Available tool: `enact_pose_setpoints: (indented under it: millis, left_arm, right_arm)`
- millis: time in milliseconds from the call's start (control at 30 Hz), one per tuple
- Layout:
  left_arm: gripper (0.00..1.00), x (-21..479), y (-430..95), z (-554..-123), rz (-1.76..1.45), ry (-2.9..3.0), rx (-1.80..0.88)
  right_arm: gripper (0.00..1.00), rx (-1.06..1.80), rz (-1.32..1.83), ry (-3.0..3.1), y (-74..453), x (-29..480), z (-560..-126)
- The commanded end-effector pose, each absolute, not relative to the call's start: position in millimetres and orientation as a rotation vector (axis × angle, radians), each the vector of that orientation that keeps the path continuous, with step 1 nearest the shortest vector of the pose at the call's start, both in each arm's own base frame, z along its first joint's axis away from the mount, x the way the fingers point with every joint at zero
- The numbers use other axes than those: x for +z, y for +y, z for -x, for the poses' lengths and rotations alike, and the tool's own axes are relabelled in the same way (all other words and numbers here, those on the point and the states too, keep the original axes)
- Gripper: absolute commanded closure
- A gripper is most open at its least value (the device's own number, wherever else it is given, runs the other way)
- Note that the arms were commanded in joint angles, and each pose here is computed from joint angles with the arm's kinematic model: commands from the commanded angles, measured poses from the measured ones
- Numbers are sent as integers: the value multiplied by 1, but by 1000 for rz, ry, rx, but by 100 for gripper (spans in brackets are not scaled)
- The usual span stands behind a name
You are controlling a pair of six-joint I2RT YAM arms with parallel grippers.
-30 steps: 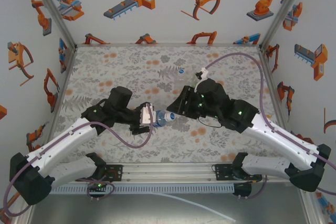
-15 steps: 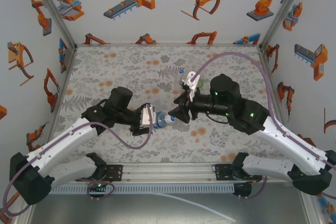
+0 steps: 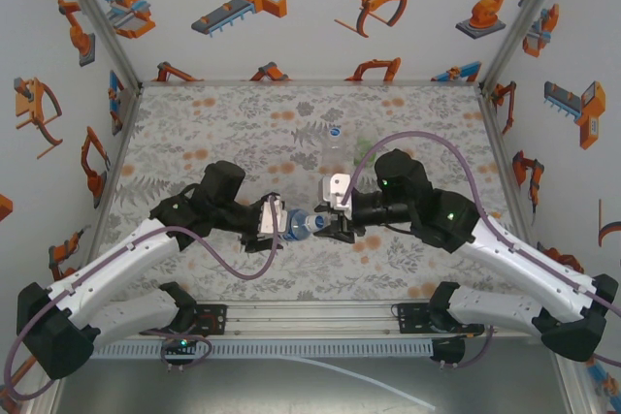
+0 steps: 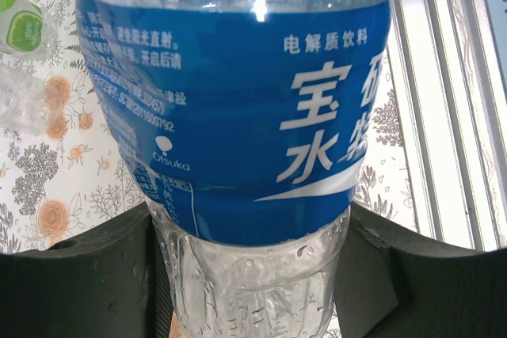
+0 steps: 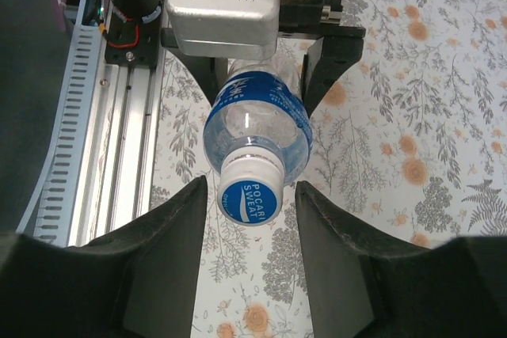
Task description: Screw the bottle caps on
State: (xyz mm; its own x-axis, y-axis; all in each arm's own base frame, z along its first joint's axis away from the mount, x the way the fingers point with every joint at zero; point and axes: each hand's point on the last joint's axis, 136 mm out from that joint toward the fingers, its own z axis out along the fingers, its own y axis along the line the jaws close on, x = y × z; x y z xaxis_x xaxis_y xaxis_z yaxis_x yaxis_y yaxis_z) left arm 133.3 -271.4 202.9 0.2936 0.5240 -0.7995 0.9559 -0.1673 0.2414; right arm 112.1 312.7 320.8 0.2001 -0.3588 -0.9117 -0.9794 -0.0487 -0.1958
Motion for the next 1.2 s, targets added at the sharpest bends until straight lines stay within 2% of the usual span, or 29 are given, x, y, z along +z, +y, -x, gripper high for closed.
enact_pose_setpoints:
  millis: [0, 233, 300, 400, 500, 633, 800, 867, 967, 1100, 1167]
  left_arm:
    - [100, 219, -273, -124, -1822, 1252, -761]
    - [100, 218, -274, -124, -1823, 1258, -757]
    - [100, 217, -273, -127, -1820, 1273, -739]
    - [100, 214, -272, -135, -1810, 1311, -688]
    - [100, 213, -271, -139, -1802, 1322, -661]
    - [100, 214, -271, -139, -1799, 1321, -657]
    - [100, 213, -272, -139, -1801, 1320, -661]
    - [100, 214, -272, -138, -1802, 1317, -663]
    - [100, 214, -272, -137, -1804, 1314, -665]
    - [100, 213, -272, -136, -1805, 1313, -663]
    - [100, 214, -272, -136, -1807, 1308, -665]
  right_arm:
    - [57, 878, 1581, 1229, 312, 330, -105]
    - [82, 895, 1414, 1371, 315, 334, -124]
    - [91, 941, 1216, 1519, 316, 334, -142]
    - [99, 1020, 770, 1814, 306, 326, -176]
    - [100, 1073, 274, 2083, 285, 307, -198]
    - [100, 1176, -377, 2309, 264, 268, -200]
    - [100, 1258, -485, 2354, 275, 263, -198]
    - [96, 1213, -432, 2359, 275, 265, -199]
    - [84, 1179, -320, 2313, 274, 278, -203]
    - [62, 1118, -108, 2169, 268, 313, -209]
    - [56, 1081, 46, 2083, 269, 331, -208]
